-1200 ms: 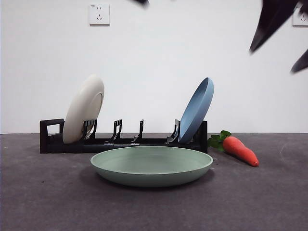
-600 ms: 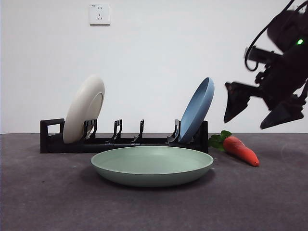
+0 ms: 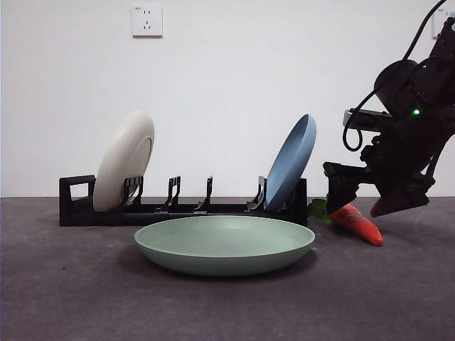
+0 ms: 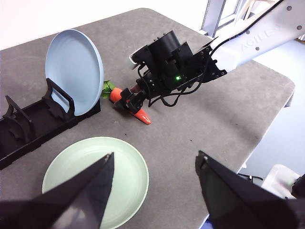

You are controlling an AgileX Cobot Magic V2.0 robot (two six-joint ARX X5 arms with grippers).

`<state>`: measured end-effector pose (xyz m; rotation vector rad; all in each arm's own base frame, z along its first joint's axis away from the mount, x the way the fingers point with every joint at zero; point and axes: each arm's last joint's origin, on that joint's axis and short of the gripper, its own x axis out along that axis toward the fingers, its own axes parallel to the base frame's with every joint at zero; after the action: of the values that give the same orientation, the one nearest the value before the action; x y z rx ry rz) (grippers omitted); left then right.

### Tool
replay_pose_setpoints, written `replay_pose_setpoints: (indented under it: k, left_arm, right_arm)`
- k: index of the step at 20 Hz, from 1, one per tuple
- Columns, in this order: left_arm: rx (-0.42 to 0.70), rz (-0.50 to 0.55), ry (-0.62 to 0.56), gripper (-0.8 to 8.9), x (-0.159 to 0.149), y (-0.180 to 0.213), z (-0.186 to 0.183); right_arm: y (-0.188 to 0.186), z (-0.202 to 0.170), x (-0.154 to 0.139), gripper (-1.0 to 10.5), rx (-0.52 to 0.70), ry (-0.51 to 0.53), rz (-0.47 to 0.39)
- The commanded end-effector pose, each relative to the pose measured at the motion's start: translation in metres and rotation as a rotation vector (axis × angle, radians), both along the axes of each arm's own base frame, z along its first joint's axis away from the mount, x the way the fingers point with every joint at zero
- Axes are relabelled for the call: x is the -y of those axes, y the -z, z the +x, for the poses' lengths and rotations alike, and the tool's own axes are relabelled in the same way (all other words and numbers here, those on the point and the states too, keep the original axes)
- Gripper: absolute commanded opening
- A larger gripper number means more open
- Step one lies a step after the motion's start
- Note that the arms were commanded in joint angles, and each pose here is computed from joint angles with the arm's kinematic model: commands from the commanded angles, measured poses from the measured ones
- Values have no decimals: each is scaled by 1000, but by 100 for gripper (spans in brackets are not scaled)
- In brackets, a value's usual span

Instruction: Take the green plate from the plate rack,put the plate on the table,take the carrot from the table,put the carrot in the plate

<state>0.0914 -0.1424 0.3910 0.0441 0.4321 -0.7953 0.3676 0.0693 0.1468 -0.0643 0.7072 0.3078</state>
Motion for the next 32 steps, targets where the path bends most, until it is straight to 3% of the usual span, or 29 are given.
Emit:
replay_pose_setpoints:
  k: [1, 5, 7, 10, 14, 20, 25, 32]
  left_arm:
    - [-4, -4, 2, 292, 0, 0, -1]
    - [-4, -4, 1, 292, 0, 0, -1]
    - [-4, -4, 0, 292, 0, 0, -1]
    - [-3, -4, -1, 292, 0, 0, -1]
    - [0, -2, -8, 292, 0, 0, 0]
    - [4, 11, -24, 292, -1, 1, 0]
    - [-7, 33, -23, 291, -1, 3, -1]
    - [-13, 46, -21, 291, -2, 4, -1]
  right_arm:
    - [5, 0, -1, 280, -24, -4, -8]
    - [12, 0, -1, 248, -55, 1, -9]
    - [12, 0, -1, 94, -54, -2, -1]
    - [12, 0, -1, -14, -57, -2, -1]
    - [6, -3, 0, -12, -74, 37, 34]
    - [-83, -44, 5, -12, 2, 45, 70]
    - [-134, -94, -23, -12, 62, -105, 103]
    - [-95, -103, -108, -12, -37, -353, 85]
